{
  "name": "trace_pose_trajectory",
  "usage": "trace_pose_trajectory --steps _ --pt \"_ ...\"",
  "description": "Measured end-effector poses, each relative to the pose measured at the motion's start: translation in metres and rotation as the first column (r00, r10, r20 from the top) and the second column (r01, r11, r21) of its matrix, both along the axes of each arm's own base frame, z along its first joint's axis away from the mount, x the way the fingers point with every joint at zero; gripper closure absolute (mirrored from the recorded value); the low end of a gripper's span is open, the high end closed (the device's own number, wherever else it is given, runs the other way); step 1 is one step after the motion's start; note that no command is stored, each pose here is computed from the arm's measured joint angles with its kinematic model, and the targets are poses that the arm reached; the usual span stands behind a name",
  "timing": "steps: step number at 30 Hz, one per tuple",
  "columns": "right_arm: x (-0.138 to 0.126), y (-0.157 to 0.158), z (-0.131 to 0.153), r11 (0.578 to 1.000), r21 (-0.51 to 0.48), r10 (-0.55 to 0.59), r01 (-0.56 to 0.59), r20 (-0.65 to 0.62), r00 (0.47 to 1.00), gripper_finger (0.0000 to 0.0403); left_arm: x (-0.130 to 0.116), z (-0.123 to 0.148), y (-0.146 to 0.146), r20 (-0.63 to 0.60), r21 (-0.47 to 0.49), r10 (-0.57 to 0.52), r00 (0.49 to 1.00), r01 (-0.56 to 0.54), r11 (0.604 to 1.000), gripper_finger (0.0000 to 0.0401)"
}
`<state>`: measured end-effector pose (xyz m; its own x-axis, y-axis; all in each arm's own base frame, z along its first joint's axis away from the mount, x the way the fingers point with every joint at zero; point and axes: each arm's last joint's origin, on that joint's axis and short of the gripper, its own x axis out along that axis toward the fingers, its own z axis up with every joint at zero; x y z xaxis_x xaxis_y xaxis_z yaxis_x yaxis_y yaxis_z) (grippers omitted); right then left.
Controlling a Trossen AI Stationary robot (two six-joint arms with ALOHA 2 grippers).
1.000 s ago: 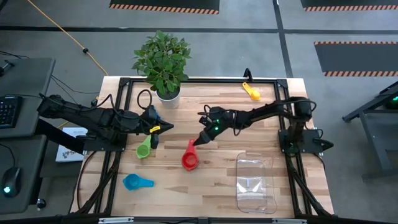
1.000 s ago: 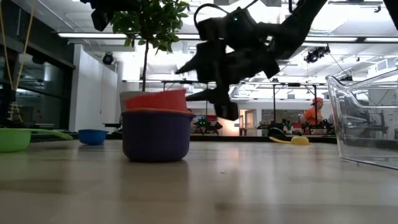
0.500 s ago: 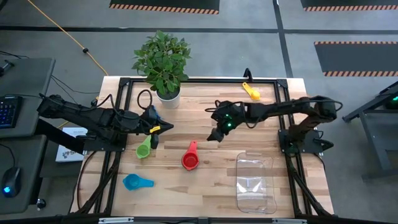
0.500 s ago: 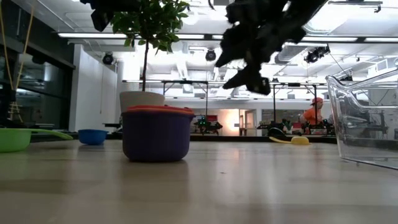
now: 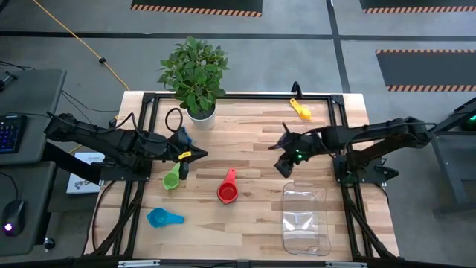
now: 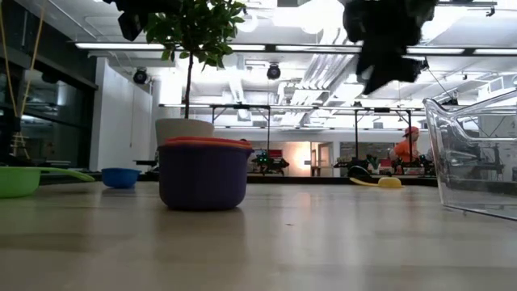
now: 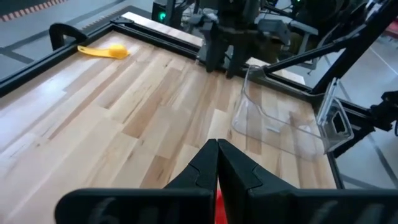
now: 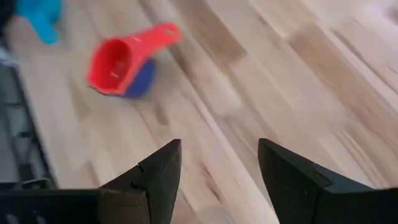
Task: Nest measuring cups in basket
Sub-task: Stack the light blue measuring cup on top of the red measuring cup
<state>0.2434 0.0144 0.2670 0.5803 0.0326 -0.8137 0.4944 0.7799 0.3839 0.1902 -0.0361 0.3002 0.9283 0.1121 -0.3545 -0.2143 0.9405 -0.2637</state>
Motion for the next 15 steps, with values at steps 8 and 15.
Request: trace_pose_trajectory --steps 8,15 --pt "-0.032 0.006 -0.020 0.991 0.042 -0.131 0.131 0.008 0.991 0.0199 -0.001 -0.002 0.000 -0.021 0.005 -0.001 1.000 0.001 1.000 0.0401" --pt "-0.030 0.009 -0.035 0.952 0.136 -0.305 0.273 0.397 0.866 0.0199 -0.001 -0.002 0.000 -0.031 -0.003 -0.023 0.999 0.022 1.000 0.0401"
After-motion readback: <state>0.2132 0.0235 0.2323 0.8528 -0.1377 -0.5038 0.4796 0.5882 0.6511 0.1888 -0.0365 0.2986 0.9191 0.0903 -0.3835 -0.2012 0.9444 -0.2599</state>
